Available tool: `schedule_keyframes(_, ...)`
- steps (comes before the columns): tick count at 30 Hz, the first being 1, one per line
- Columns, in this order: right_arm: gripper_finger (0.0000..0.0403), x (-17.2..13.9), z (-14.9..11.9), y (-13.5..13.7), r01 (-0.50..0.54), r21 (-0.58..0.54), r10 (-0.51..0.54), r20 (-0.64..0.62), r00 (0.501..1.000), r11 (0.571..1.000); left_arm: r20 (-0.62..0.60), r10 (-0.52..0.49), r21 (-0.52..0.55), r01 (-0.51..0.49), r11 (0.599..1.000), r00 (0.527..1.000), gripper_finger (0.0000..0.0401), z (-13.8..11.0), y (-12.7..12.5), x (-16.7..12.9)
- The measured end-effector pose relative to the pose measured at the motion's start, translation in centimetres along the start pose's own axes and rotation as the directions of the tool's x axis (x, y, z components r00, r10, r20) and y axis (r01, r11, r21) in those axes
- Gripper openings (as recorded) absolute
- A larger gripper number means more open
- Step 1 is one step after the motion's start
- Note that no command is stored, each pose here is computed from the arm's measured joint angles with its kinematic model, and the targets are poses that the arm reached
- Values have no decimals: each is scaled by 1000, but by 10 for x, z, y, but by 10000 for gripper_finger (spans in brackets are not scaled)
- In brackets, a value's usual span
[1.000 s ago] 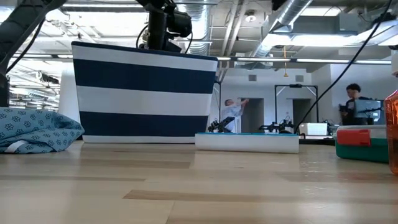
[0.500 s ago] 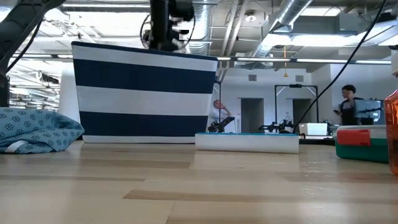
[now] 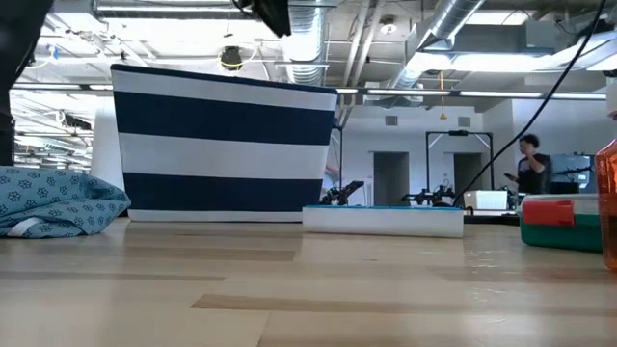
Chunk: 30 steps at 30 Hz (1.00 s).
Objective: Pick & place medical supplies in basket/bin
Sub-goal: Put the red pill bottle into the blue bin
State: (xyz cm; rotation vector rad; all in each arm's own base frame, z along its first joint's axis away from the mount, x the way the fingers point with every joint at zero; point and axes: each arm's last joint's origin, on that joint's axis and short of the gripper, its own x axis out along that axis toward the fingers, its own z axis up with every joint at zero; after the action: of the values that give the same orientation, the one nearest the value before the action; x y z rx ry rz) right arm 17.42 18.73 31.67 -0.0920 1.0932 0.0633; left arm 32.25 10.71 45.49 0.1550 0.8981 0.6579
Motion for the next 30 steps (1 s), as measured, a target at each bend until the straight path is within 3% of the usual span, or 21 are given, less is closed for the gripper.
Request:
schedule_keyframes(9, 221, 29, -52, -16, -121, 114, 83, 295, 952, 986, 59, -28, 58, 25, 998, 998, 173, 2, -42, -26)
schedule_keyframes(19, 221, 72, -64, -12, -206, 164, 124, 405, 906, 965, 87, -85, 32, 83, 996, 993, 173, 1, -70, -42)
schedule_keyframes(23, 221, 83, -62, 1, -231, 117, 162, 426, 890, 966, 104, -117, 45, 113, 993, 988, 173, -2, -87, -53)
schedule_keyframes(27, 221, 96, -61, 12, -211, 71, 161, 431, 888, 975, 131, -107, 47, 101, 994, 986, 173, -6, -104, -67)
schedule_keyframes(30, 221, 107, -62, 14, -137, 67, 96, 424, 901, 988, 150, -112, 59, 104, 993, 982, 173, -10, -118, -79)
